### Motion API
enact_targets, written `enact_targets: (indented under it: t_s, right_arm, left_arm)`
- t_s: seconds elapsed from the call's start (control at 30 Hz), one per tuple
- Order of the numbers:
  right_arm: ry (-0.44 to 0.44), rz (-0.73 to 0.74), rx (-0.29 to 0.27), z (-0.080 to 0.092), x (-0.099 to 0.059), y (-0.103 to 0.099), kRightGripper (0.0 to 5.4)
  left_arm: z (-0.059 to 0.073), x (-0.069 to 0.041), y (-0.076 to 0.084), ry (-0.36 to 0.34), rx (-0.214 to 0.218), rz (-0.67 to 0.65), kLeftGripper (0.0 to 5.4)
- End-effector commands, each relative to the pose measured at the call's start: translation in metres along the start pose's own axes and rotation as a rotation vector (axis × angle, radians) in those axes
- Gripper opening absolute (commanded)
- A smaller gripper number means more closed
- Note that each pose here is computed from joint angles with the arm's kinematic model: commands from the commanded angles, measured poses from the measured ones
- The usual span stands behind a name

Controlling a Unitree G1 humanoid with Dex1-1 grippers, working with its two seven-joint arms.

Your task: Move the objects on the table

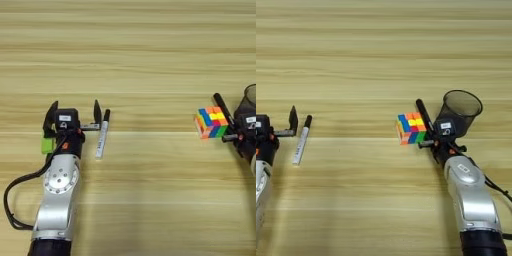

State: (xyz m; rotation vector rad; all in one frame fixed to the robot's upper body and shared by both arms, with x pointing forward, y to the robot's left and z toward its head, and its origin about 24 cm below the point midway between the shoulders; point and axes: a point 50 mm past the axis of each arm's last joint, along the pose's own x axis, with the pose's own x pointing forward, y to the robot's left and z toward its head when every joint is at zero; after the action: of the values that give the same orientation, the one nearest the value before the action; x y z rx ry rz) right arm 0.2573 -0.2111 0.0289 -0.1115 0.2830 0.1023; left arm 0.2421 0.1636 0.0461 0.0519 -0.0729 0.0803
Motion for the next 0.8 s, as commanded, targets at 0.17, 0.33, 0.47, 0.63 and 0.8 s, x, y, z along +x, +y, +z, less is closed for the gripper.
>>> enact_targets:
  t_s: [0.17,0.33,0.47,0.63,0.8]
  right_arm:
    - [0.008,-0.004,-0.008,0.0034,0.0033,-0.0033,1.57]
    - [0.004,-0.009,-0.007,0.0036,0.0035,-0.0036,2.14]
    - [-0.001,-0.011,-0.008,0.0040,0.0035,-0.0038,2.55]
    - [-0.005,-0.011,-0.009,0.0046,0.0033,-0.0039,3.05]
    - [-0.015,-0.009,-0.011,0.0055,0.0031,-0.0033,3.60]
  left_arm:
    - [0.0010,0.0017,-0.0007,0.002,0.003,-0.003,5.40]
    - [0.0011,0.0016,-0.0007,0.002,0.003,-0.003,5.40]
    - [0.0009,0.0016,-0.0009,0.003,0.003,-0.004,5.40]
    - [0.0012,0.0014,-0.0012,0.002,0.003,-0.004,5.40]
    - [0.0016,0.0012,-0.0013,0.002,0.003,-0.005,5.40]
